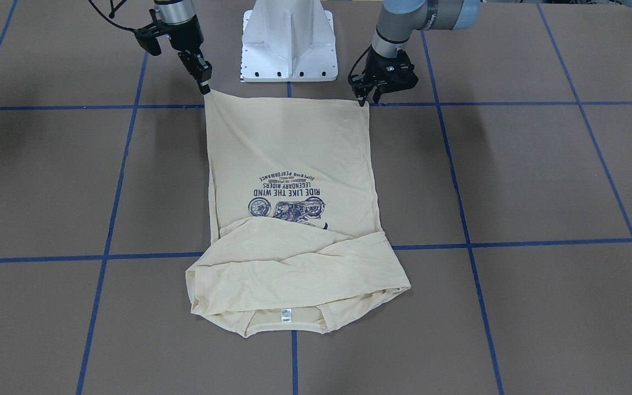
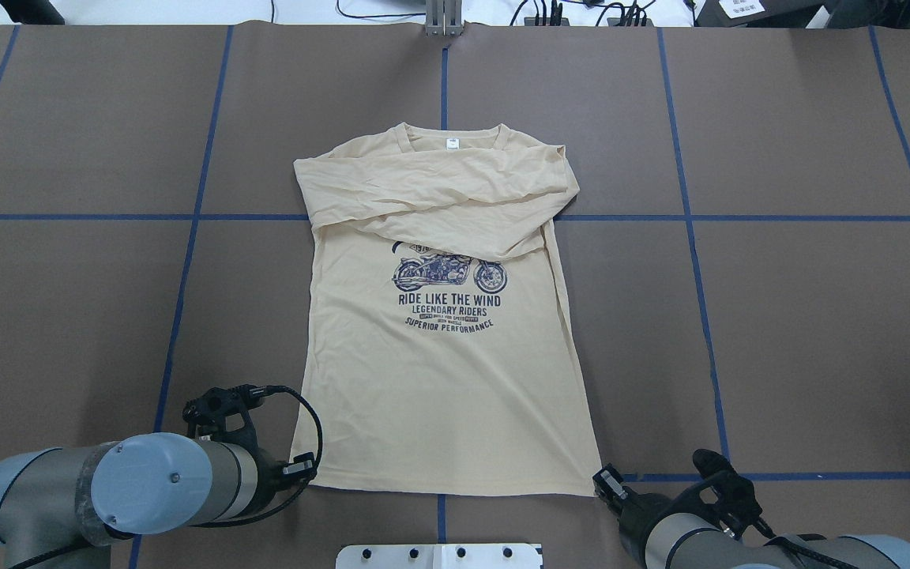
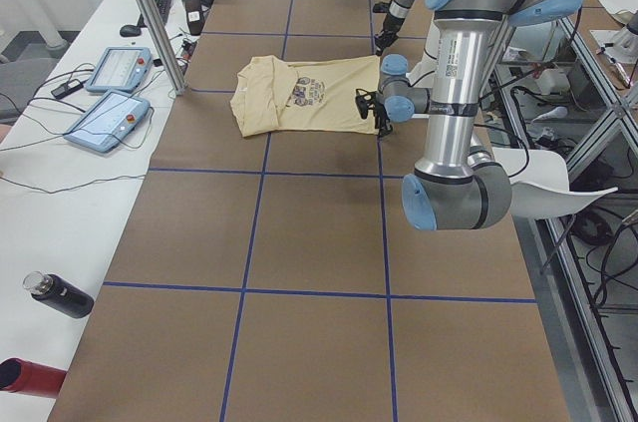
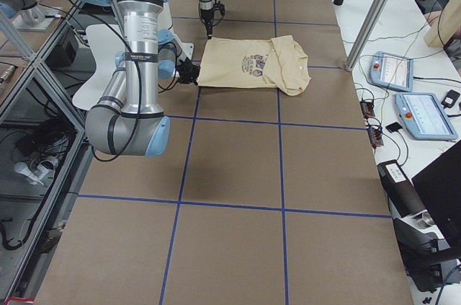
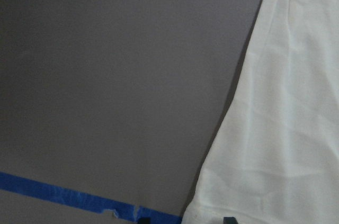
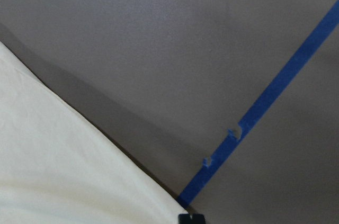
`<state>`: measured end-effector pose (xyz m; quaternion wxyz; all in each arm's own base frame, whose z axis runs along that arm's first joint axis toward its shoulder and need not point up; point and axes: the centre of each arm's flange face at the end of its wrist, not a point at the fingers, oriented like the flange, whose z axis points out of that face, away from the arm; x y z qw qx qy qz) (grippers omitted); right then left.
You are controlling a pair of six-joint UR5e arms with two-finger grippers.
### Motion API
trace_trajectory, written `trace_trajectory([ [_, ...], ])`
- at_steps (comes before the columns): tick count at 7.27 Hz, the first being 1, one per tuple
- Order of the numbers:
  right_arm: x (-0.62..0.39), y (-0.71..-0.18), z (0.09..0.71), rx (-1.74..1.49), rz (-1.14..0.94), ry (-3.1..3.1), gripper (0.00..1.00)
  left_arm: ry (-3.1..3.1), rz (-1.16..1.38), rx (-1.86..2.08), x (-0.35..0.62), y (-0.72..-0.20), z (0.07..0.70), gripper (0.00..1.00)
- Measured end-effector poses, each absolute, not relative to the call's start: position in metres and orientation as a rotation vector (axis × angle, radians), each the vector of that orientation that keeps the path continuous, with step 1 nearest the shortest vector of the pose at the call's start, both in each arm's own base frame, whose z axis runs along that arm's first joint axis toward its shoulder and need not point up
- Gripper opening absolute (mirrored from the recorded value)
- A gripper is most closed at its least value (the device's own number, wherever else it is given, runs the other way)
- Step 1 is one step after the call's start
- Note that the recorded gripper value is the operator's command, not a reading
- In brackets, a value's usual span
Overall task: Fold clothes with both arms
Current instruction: 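Move the left gripper to the hem corner and grasp both hem corners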
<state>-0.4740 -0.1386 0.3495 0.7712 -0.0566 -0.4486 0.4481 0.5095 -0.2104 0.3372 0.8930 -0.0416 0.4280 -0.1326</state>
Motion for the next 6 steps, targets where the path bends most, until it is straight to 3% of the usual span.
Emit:
trace_trajectory([
  [3,-0.4740,-0.1386,0.3494,-0.123,0.972,-0.973,0.00,0.889,-0.271,-0.089,0.5137,-0.2089,0.3354,0.42],
  [4,-0.4739,-0.1386,0.3494,-0.123,0.972,-0.974,0.00,0.890,-0.270,-0.089,0.5161,-0.2084,0.3345,0.33],
  [6,-0.4739,-0.1386,0.3494,-0.123,0.972,-0.973,0.00,0.888,-0.269,-0.090,0.5183,-0.2082,0.3349,0.00],
])
